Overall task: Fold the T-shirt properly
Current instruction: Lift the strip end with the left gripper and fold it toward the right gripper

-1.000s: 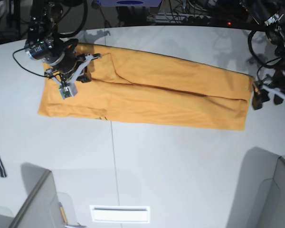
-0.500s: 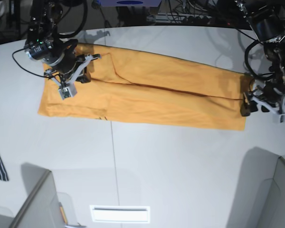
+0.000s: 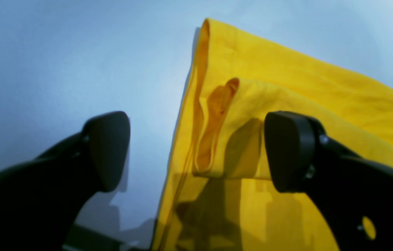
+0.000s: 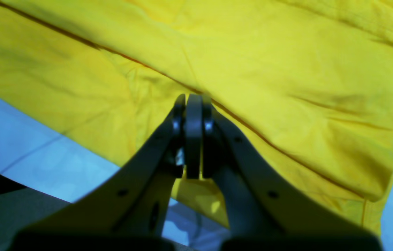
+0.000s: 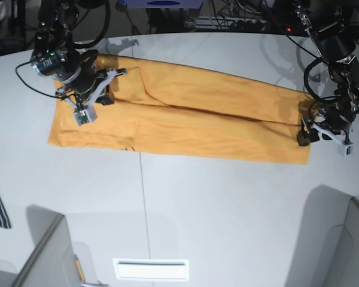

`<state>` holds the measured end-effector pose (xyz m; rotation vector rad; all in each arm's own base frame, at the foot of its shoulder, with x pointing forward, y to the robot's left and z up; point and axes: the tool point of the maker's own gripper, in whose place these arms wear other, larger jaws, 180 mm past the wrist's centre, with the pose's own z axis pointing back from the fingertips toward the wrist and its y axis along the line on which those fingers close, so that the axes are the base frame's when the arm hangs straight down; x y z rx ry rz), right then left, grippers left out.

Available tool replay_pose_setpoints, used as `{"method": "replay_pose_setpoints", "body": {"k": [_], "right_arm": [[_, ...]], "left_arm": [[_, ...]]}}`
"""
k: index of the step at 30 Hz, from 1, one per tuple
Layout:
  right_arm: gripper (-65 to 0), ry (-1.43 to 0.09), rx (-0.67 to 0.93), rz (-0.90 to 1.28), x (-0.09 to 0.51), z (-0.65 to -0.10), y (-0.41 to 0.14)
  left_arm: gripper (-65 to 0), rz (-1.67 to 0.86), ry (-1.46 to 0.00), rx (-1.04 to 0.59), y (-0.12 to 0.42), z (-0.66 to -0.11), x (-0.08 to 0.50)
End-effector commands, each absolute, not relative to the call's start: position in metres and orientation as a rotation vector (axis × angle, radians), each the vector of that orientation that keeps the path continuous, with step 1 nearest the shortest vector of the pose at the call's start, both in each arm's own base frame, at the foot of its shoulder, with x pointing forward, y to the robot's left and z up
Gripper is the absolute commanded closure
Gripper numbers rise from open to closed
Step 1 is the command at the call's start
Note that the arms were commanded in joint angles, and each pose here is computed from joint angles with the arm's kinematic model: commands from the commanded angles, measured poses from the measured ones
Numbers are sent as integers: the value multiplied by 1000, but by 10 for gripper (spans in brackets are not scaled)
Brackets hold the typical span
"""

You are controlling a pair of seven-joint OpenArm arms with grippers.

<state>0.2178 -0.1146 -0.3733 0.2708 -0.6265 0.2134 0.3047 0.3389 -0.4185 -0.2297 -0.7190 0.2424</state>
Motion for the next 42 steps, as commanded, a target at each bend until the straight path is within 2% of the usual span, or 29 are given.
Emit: {"method": "replay_pose_setpoints", "body": {"k": [1, 3, 5, 11, 13, 15, 16, 20, 29, 37, 42], "right_arm": [[0, -665, 274, 213, 224, -365, -115], [0, -665, 274, 213, 224, -365, -115], [0, -665, 274, 213, 224, -365, -115], [0, -667, 275, 212, 225, -364, -115], [0, -667, 275, 212, 225, -364, -115], [0, -667, 275, 212, 225, -364, -115], [0, -667, 275, 212, 225, -364, -115], [0, -673, 297, 206, 225, -363, -112], [0, -774, 546, 39, 233, -326, -121], [0, -766, 555, 35, 234, -327, -128], [0, -743, 557, 16, 233, -336, -131]], "left_arm": [[-584, 233, -695, -213, 344, -418, 302], [-579, 231, -696, -215, 343, -418, 303], [-530, 232, -693, -216, 343, -419, 302], [-262, 231, -692, -216, 343, -419, 302], [-165, 232, -693, -217, 343, -419, 302], [-36, 232, -691, -216, 343, -419, 302], [0, 232, -691, -216, 343, -419, 302], [0, 236, -695, -212, 346, -417, 302], [0, 242, -748, -162, 369, -395, 303], [0, 163, -854, -79, 374, -351, 304], [0, 82, -851, -54, 352, -336, 298]]}}
